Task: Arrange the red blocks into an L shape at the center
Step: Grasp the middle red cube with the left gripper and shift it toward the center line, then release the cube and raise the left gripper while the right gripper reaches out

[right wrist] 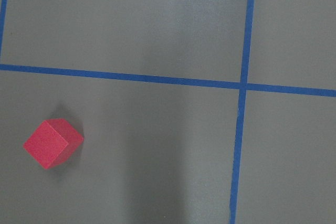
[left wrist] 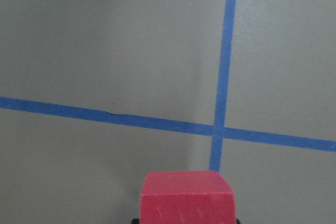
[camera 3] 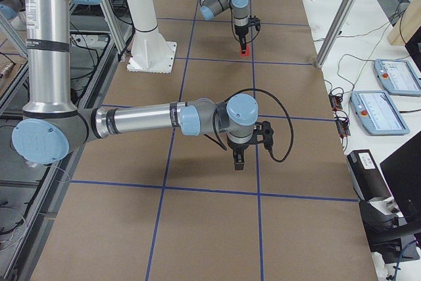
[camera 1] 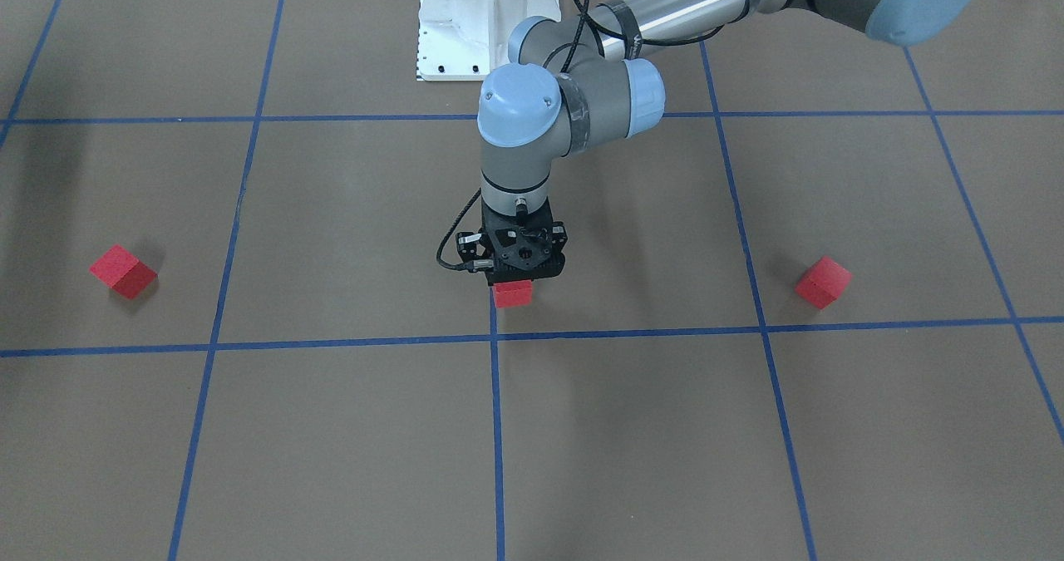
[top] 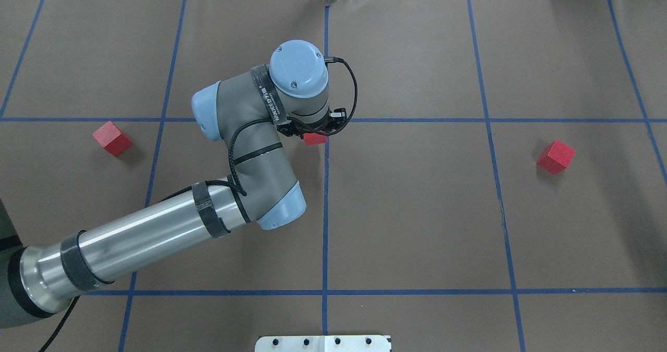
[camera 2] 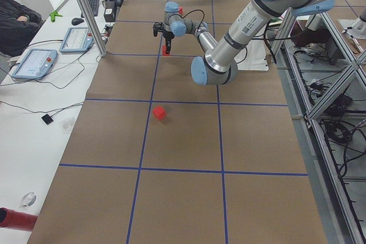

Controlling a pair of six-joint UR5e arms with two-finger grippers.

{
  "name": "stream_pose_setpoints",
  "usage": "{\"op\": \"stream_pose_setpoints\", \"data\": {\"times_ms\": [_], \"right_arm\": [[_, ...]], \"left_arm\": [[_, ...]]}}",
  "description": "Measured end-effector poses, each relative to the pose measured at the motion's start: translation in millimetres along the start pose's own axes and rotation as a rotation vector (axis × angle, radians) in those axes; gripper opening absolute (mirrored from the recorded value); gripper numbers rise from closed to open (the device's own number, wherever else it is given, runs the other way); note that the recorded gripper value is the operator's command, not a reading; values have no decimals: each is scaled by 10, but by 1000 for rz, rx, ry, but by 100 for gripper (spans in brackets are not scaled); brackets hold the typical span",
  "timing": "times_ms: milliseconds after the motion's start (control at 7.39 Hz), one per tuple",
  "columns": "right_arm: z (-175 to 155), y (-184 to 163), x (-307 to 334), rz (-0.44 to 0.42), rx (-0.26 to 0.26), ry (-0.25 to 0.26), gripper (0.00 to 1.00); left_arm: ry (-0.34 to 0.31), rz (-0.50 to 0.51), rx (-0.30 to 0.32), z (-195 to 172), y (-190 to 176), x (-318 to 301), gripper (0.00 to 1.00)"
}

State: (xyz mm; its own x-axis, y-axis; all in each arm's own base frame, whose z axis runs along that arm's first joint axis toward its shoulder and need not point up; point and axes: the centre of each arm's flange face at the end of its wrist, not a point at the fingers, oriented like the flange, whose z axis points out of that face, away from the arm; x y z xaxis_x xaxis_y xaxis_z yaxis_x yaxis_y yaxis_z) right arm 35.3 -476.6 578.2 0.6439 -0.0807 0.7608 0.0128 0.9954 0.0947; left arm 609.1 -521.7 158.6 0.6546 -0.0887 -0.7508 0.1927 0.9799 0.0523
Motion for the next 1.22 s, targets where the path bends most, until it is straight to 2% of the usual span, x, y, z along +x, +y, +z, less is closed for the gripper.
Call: {"op": "stream_pose_setpoints", "data": {"times_ms": [406, 541, 677, 812, 1218], "right_arm": [[11, 5, 13, 3, -3, 0, 99], [17, 8, 20, 4, -4, 0, 99], [28, 16, 35, 4, -5, 1, 99], [36, 24, 46, 2, -4, 2, 99], [52, 32, 64, -2, 2, 2, 99]], "left_arm": [[17, 35, 3, 137, 45, 81, 0], [15, 37, -2, 178, 72, 84, 22], [12, 38, -5, 208, 94, 89, 53], [18, 41, -6, 216, 112, 100, 98], [45, 47, 0, 189, 122, 132, 99]]}}
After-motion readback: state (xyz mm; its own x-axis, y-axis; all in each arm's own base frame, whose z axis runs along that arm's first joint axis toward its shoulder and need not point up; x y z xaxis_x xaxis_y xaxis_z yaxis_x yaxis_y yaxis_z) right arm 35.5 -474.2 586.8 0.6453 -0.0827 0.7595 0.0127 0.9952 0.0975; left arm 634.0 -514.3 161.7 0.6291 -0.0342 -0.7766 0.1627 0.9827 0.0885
